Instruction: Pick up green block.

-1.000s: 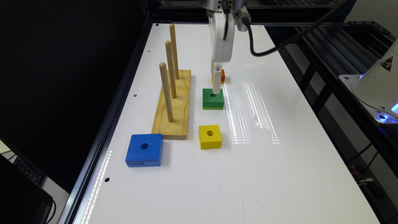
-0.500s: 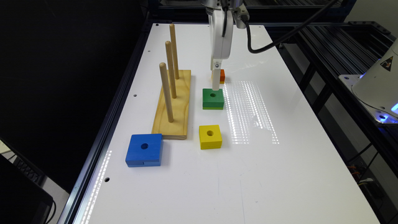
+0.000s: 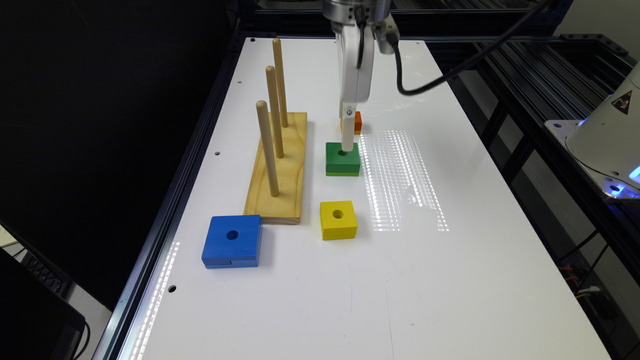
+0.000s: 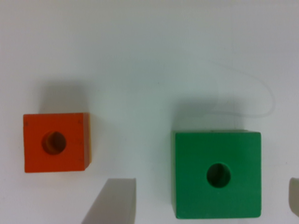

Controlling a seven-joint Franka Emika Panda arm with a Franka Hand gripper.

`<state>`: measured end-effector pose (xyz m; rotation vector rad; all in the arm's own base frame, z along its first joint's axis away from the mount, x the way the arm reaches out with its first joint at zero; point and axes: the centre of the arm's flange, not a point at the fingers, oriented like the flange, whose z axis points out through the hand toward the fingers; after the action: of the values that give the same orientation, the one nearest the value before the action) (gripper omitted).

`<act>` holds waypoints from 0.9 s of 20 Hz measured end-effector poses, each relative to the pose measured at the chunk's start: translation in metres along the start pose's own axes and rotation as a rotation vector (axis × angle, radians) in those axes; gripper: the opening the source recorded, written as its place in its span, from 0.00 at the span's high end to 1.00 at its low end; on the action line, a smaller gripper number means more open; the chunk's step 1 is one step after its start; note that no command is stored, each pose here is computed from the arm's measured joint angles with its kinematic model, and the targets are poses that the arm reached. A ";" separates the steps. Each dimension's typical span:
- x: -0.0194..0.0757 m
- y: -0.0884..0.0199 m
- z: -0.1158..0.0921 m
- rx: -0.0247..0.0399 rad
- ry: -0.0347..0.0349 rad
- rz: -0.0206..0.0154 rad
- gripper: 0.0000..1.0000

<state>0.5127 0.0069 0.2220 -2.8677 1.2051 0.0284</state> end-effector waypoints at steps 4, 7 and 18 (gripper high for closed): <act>0.0000 -0.001 0.006 0.0034 0.0022 -0.0007 0.00; 0.0001 -0.001 0.005 0.0044 0.0030 -0.0013 0.00; -0.0085 -0.011 0.005 0.0099 0.0008 -0.0170 0.00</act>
<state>0.5143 0.0206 0.2179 -2.8694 1.1776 0.0207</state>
